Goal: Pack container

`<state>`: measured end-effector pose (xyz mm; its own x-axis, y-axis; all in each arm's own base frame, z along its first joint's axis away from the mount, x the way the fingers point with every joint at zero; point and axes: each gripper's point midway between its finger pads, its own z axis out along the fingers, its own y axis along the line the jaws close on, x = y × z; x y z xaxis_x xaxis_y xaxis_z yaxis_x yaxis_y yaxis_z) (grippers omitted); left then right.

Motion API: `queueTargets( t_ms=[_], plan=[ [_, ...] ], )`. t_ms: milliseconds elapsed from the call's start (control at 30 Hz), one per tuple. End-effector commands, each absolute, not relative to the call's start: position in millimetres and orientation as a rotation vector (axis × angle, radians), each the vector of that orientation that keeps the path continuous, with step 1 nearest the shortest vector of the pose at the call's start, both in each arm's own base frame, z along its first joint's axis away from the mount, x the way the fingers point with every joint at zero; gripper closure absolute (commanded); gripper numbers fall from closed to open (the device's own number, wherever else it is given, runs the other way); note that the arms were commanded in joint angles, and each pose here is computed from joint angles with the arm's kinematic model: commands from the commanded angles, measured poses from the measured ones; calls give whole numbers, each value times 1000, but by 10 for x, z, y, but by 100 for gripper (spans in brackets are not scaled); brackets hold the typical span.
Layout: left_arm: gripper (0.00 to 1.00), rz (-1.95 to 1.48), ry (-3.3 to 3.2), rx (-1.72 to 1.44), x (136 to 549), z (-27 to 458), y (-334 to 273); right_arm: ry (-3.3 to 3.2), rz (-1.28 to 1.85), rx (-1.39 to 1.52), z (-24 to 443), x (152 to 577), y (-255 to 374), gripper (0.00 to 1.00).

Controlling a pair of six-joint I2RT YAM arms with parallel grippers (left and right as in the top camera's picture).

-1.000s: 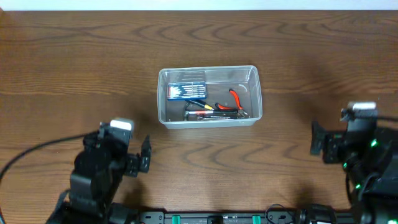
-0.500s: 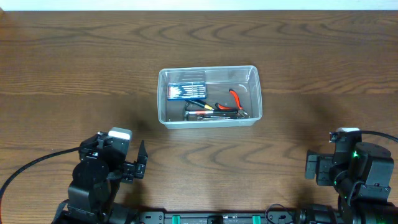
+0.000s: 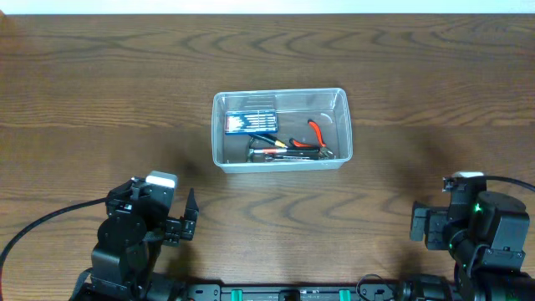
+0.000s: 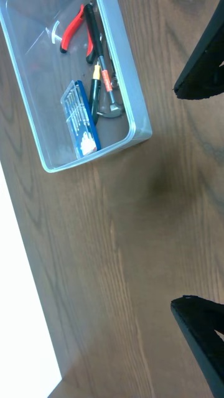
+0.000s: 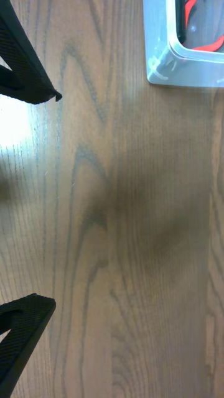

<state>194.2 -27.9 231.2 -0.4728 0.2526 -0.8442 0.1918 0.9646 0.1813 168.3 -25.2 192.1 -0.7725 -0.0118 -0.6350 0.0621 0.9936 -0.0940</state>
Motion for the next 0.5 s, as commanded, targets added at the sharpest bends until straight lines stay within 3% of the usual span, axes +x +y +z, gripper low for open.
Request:
queueTargets(
  t_ms=[0, 200, 467],
  plan=[
    [2, 95, 2079, 330, 1941, 2292, -266, 2387, -180, -41, 2007, 1639, -229, 1],
    [2, 95, 2079, 330, 1940, 2291, -266, 2038, -34, -159, 2354, 1604, 79, 1],
    [2, 95, 2079, 330, 1941, 2292, -266, 1734, 9, -194, 2139, 2067, 210, 1]
  ],
)
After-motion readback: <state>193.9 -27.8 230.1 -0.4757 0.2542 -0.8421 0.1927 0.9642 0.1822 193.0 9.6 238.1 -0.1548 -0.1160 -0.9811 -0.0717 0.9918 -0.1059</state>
